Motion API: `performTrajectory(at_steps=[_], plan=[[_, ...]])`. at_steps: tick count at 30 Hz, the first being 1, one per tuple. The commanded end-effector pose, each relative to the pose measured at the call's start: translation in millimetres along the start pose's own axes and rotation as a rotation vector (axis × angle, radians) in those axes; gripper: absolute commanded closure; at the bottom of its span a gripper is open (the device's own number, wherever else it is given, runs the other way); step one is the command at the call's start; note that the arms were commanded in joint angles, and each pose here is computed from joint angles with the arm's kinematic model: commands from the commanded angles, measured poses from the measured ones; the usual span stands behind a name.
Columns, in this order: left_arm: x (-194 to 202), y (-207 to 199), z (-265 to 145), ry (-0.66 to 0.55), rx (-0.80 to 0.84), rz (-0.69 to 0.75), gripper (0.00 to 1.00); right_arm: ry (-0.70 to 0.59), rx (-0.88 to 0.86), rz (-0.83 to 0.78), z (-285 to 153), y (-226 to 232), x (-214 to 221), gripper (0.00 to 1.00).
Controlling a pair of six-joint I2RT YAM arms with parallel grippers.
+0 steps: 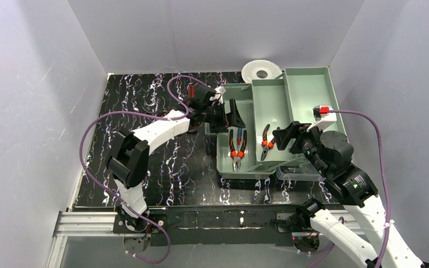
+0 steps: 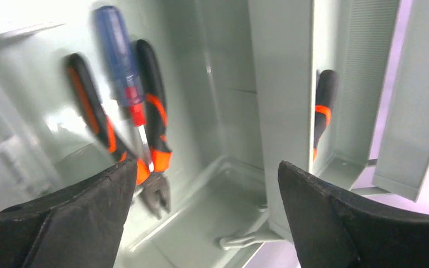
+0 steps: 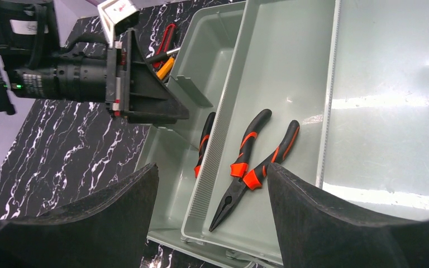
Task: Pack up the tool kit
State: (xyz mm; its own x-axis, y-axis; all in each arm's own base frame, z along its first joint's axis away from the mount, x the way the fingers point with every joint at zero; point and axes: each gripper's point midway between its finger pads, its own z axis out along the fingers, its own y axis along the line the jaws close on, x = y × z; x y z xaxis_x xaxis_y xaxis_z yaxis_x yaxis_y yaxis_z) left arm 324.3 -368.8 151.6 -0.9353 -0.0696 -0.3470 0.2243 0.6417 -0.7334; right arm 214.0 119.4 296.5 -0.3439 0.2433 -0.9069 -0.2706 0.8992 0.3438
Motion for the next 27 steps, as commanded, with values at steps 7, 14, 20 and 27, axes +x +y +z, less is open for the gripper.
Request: performTrajectory(at_steps=[7,14,20,27], plan=[[-51.0,50.6,-123.6,-0.288,-0.458,0.066,0.02,-0.077,-0.016,0.010,-6.7,4.3,-19.8,0.22],[-96.2,145.7,-195.0,-0.510,-0.685,-0.313,0.03,-0.081,-0.017,-0.004,-8.5,4.2,-21.9,0.22],[-115.8,191.2,-219.6,-0.566,-0.898,-0.407,0.06,-0.085,-0.011,-0.010,-11.8,2.7,-23.7,0.22],[-135.7,236.7,-223.6,-0.502,-1.013,-0.497,0.07,-0.081,-0.007,-0.009,-13.5,0.9,-21.3,0.22]])
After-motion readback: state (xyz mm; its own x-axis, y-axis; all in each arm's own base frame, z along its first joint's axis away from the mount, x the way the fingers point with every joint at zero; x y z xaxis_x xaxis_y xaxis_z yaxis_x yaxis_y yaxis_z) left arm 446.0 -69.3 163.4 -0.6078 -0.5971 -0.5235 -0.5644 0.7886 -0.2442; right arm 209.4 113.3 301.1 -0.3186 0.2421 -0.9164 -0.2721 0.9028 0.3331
